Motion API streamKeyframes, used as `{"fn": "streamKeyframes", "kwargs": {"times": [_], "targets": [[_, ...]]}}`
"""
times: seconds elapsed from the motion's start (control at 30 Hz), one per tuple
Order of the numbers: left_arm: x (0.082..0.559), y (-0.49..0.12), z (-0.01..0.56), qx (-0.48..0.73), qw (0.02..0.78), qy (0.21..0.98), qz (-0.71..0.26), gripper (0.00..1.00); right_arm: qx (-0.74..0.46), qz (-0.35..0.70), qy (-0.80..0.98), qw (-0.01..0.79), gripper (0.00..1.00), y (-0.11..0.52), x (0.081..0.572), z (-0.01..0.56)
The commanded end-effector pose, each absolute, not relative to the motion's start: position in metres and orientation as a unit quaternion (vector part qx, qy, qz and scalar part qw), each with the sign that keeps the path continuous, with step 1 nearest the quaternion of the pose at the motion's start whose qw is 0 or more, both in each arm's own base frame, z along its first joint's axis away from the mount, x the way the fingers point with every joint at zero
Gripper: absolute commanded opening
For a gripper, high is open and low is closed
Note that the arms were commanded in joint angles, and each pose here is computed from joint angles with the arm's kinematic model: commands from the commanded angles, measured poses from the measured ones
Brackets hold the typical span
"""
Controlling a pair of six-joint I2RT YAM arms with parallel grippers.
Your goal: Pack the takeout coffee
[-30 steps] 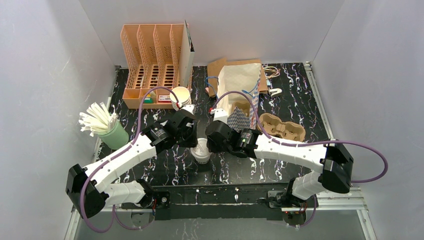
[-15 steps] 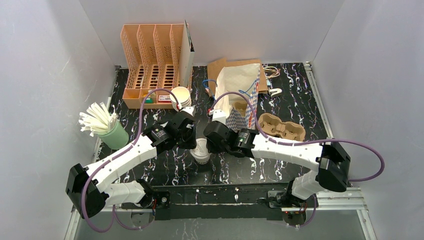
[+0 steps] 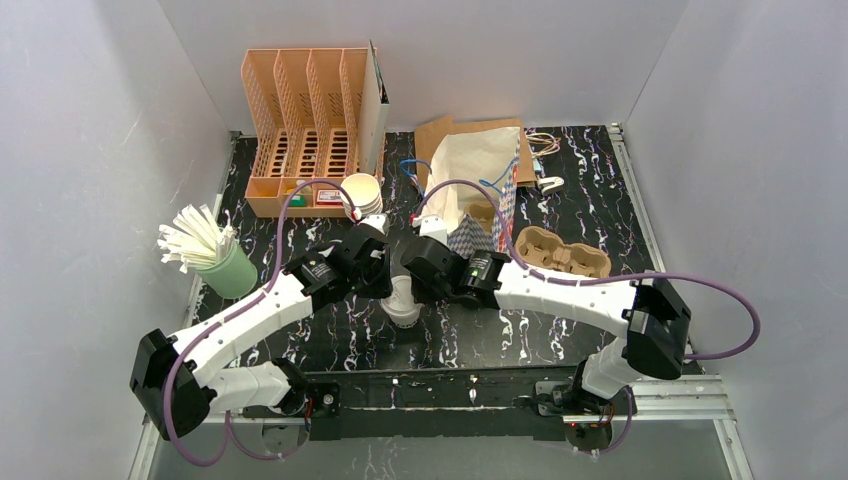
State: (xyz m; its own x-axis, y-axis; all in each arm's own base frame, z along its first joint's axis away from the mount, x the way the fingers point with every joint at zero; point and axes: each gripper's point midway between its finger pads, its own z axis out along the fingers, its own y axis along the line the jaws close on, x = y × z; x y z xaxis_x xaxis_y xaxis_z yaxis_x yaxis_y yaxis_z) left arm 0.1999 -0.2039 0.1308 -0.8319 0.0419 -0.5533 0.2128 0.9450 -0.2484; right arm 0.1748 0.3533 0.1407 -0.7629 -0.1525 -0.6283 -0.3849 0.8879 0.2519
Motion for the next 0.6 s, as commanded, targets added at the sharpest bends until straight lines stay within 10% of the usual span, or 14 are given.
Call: {"fn": "streamKeyframes", "kwargs": {"times": [0.0, 0.57], "targets": [[0.188, -0.194, 0.115, 0.071, 0.255, 0.955, -0.138, 0.17, -0.151, 0.19, 0.925, 0.294, 0.31, 0.36, 0.172, 0.14], [0.187, -0.198, 0.114, 0.074, 0.249, 0.955, -0.146, 0.17, -0.151, 0.179, 0.941, 0.244, 0.3, 0.349, 0.16, 0.116]]}}
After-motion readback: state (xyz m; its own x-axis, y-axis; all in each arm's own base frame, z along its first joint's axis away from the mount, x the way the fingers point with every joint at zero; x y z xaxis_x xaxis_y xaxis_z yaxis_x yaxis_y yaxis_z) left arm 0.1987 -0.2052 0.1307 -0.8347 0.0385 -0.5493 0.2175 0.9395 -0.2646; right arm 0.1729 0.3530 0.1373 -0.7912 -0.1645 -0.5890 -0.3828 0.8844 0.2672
